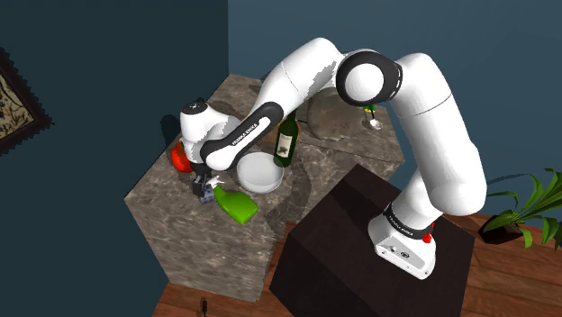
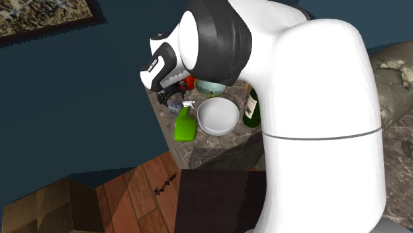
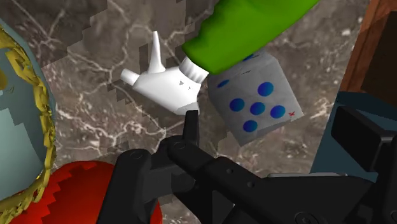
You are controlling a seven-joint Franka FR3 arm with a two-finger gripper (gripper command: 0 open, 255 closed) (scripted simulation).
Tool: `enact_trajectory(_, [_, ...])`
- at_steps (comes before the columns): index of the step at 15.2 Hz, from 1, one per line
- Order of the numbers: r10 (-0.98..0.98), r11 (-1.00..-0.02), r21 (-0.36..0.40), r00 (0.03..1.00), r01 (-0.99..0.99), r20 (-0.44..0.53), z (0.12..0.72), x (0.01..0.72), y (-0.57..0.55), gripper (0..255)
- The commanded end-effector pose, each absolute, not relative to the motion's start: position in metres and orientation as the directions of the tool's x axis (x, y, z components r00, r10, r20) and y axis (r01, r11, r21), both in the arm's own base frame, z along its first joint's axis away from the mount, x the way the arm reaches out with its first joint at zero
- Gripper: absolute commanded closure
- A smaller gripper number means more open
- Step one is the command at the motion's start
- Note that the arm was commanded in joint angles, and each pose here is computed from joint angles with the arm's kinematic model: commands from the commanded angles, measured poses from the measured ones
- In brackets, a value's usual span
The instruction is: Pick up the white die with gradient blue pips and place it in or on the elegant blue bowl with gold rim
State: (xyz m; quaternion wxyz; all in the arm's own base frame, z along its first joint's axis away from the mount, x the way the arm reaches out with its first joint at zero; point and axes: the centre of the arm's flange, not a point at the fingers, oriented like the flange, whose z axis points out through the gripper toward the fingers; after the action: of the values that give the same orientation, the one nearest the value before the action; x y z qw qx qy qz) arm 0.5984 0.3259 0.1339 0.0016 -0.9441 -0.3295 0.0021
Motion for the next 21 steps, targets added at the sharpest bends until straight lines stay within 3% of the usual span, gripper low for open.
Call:
enact_trajectory(1, [0.629, -0.777, -0.004, 0.777, 0.629, -0.004, 0.124, 0.599, 0.326, 0])
enact_trajectory(12, [0.629, -0.777, -0.004, 0.777, 0.629, -0.004, 0.105, 0.599, 0.326, 0])
enact_trajectory(13, [0.629, -0.777, -0.004, 0.777, 0.629, -0.004, 0.105, 0.599, 0.326, 255])
enact_trajectory(21, [0.629, -0.777, -0.004, 0.777, 0.629, -0.004, 0.105, 0.6, 0.326, 255])
